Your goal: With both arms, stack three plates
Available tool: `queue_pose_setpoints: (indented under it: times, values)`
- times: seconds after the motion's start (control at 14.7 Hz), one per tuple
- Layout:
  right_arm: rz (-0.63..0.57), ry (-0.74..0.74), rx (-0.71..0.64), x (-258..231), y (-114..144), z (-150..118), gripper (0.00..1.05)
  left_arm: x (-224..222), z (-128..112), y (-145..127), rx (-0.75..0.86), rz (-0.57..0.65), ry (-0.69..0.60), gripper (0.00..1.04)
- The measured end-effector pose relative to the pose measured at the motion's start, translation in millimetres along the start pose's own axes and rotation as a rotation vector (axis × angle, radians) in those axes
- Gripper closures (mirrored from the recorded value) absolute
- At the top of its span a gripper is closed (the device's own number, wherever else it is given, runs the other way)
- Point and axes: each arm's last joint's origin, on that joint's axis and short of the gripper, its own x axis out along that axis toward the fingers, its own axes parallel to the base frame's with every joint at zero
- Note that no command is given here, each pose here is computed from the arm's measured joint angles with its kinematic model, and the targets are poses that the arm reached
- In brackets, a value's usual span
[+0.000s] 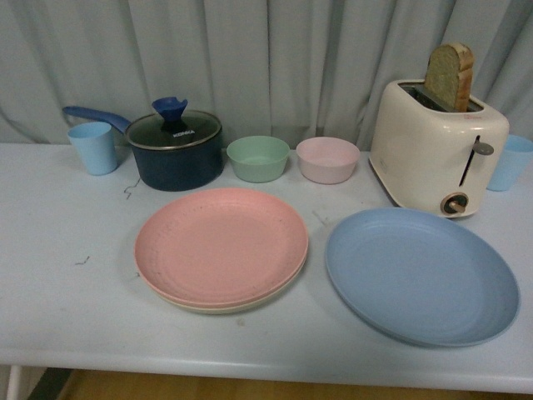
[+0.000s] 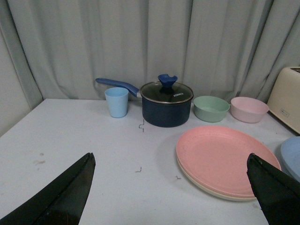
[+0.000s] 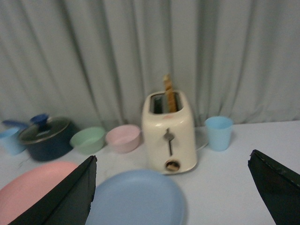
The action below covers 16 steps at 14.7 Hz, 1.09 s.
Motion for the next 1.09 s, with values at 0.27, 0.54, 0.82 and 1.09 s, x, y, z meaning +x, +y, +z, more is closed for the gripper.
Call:
queue_pose_setpoints:
  times: [0.27, 0.54, 0.82, 1.09]
  values:
    - [-0.245, 0.296, 0.127, 127, -45, -18, 0.06, 0, 0, 0, 0.000, 0.000, 0.001, 0.07]
    - [-0.242, 0.700, 0.053, 200, -16, -95, 0.06, 0, 0, 0, 0.000, 0.000, 0.000, 0.07]
    - [-0.268, 0.863, 0.038, 201, -10, -132, 0.06, 0, 0, 0, 0.000, 0.000, 0.000, 0.07]
    - [-0.278, 0.896, 0.046, 200, -8, -144, 0.06, 0, 0, 0, 0.000, 0.000, 0.000, 0.07]
